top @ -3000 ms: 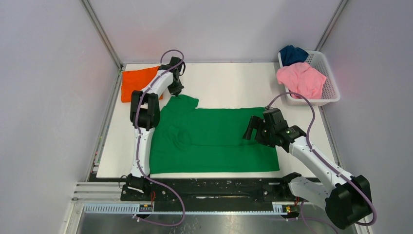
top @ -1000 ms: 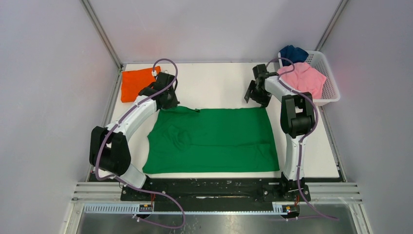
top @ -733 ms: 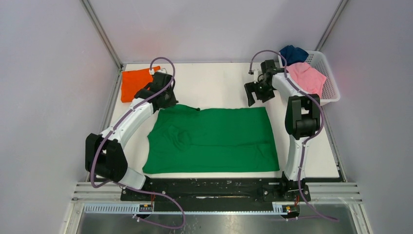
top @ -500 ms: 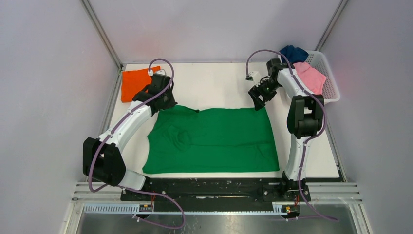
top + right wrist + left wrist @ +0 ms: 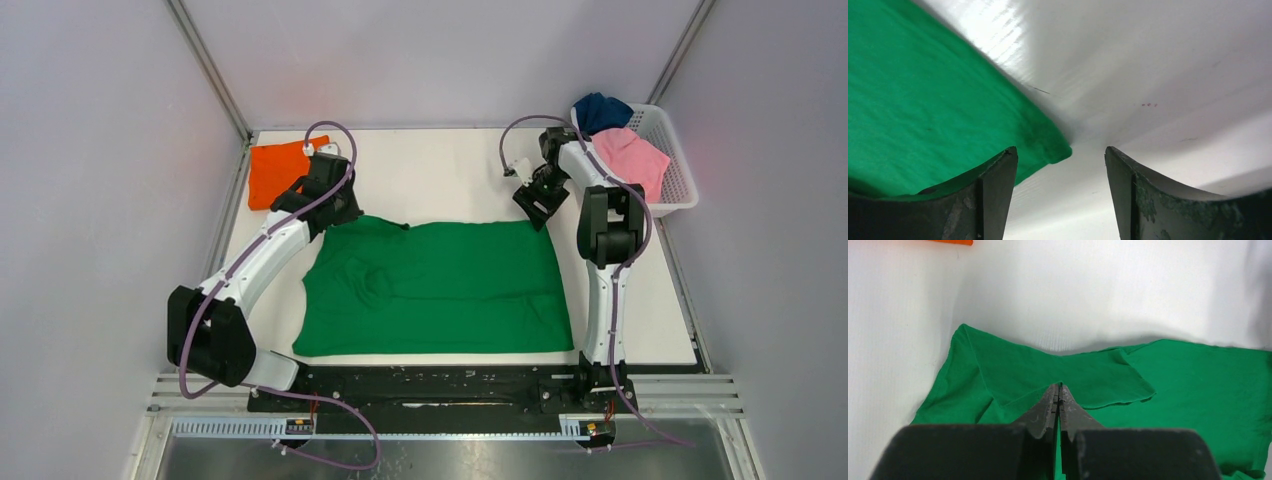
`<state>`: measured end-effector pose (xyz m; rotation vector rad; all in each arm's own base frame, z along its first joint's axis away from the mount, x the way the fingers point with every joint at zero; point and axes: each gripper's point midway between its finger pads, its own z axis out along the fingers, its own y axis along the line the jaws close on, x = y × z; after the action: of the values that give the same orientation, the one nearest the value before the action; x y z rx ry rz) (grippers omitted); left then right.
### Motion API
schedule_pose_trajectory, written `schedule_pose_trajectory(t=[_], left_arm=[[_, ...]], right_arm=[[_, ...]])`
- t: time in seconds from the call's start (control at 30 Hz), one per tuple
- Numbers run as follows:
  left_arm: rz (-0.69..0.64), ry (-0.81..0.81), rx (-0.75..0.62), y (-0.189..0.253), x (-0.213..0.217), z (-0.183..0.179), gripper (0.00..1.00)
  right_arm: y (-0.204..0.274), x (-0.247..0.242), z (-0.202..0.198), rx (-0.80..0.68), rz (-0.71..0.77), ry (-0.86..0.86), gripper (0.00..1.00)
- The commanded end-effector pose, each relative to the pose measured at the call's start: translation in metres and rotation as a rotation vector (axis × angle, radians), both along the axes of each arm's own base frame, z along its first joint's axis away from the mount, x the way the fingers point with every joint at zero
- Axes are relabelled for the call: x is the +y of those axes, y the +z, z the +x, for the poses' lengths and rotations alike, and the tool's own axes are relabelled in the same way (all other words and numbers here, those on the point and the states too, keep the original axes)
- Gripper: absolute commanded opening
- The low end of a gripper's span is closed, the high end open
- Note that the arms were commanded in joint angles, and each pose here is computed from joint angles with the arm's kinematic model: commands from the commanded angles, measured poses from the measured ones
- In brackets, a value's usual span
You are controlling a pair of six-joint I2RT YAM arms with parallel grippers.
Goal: Fold and stack the t-shirts
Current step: Grab the side of the flattened tshirt furthest away from the robot with both arms
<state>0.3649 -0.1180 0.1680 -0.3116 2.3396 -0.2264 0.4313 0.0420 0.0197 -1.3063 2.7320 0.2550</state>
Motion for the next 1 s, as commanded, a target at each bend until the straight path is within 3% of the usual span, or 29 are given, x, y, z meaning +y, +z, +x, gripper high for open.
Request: schedule_pose_trajectory(t=[0.0, 0.2, 0.73, 0.8, 0.97], left_arm=[[-0.039, -0.017, -0.089, 0.022, -0.006, 0.006, 0.00], [-0.039, -0.016, -0.091, 0.021, -0.005, 0.007, 0.00], [-0.030, -0.008, -0.085, 0.016, -0.003, 0.005, 0.00], [-0.026, -0.005, -0.085, 0.016, -0.002, 0.005, 0.00], [-0.025, -0.009, -0.083, 0.017, -0.002, 0.003, 0.00]], right_arm=[[-0.007, -0.014, 0.005, -0.015, -0.119, -0.019, 0.71], [-0.013, -0.012, 0.005, -0.010, -0.142, 0.000, 0.60], [-0.012, 0.007, -0.002, 0.022, -0.136, 0.091, 0.47], [-0.011, 0.007, -0.002, 0.022, -0.136, 0.091, 0.42], [-0.001, 0.009, -0.002, -0.006, -0.123, 0.105, 0.19]])
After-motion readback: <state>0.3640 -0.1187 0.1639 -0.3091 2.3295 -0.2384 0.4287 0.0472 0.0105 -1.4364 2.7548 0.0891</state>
